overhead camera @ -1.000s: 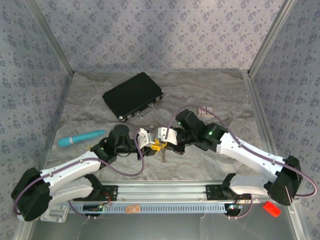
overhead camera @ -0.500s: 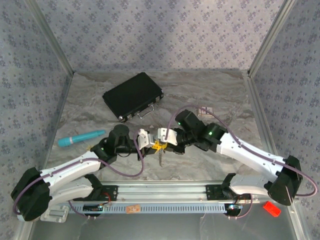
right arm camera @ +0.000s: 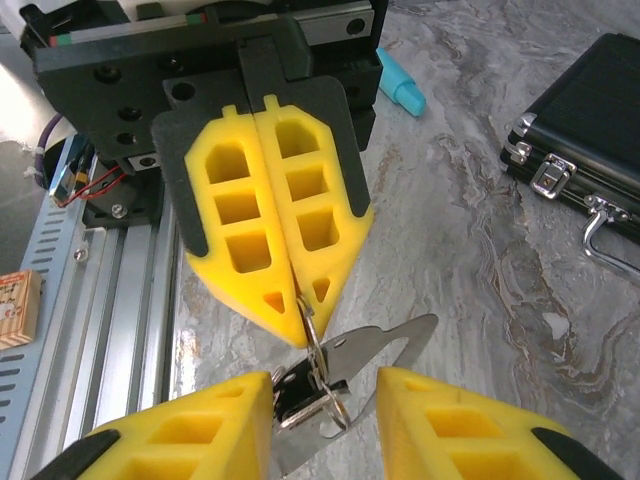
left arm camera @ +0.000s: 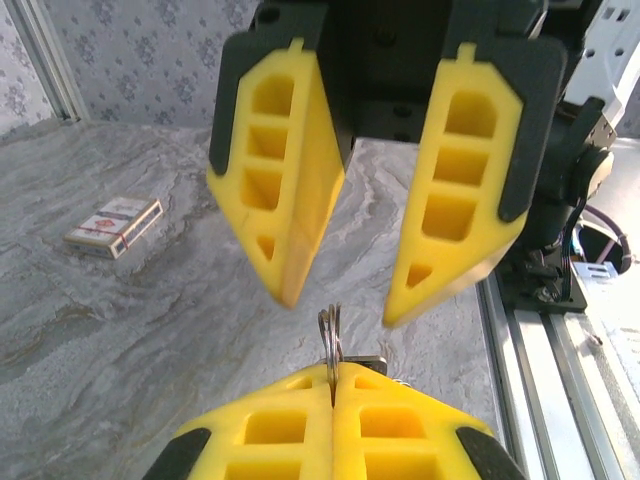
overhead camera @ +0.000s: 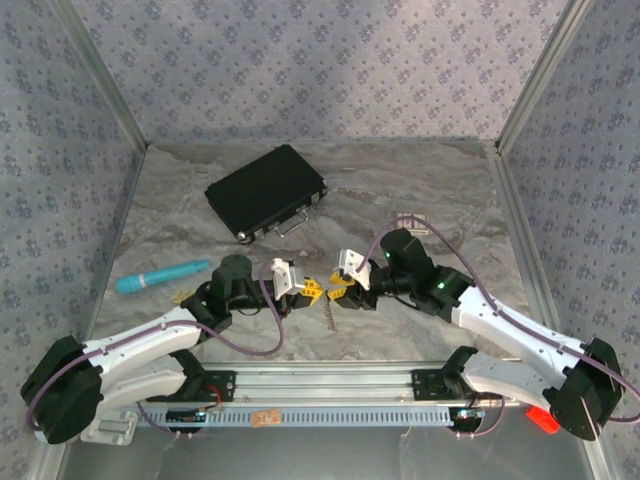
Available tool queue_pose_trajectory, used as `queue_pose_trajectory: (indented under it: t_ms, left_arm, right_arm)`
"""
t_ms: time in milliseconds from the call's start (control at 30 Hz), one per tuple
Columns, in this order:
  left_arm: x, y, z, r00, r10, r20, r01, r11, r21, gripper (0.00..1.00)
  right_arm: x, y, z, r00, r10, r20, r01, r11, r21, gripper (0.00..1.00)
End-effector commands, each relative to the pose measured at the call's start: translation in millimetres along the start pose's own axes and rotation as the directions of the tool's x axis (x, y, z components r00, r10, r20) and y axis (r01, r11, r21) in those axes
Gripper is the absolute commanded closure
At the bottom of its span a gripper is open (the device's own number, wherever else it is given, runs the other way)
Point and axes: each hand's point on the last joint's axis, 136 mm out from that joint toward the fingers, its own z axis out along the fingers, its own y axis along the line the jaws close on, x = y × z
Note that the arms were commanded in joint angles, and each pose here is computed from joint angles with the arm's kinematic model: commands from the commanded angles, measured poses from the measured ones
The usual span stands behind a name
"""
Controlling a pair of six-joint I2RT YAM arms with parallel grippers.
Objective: Put the keys on the keyring
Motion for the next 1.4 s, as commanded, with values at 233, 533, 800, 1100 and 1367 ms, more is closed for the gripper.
queue_pose_trajectory:
  t_ms: [233, 533, 800, 1100, 1367]
  left_arm:
    - [-19, -8, -2, 0.997, 0.012, 0.08, -0.014, 0.999, 0.034, 1.0]
    - [-11, -2, -6, 0.998, 0.04, -0.049, -0.04, 0.999, 0.001, 0.74]
    - [-14, -5, -3, 0.997, 0.048, -0.063, -0.047, 0.998, 0.03, 0.76]
    - [-25, -7, 1, 0.998, 0.053, -0.035, -0.051, 0.997, 0.062, 0.83]
    - [-24, -9, 0, 0.998, 0.054, -0.024, -0.052, 0.996, 0.073, 1.0]
  right_arm:
    - [-13, 7, 5, 0.999, -0.001, 0.043, 0.004, 0.998, -0.062, 1.0]
    - [4, 7, -6, 0.978, -0.105, -0.18, 0.095, 0.993, -0.064, 1.0]
    - [1, 10, -3, 0.945, -0.185, -0.269, 0.162, 0.981, -0.104, 1.0]
    - [-10, 15, 7, 0.947, -0.202, -0.25, 0.173, 0.976, -0.134, 1.0]
    - [-17, 6, -3, 0.981, -0.125, -0.145, 0.119, 0.992, -0.049, 0.72]
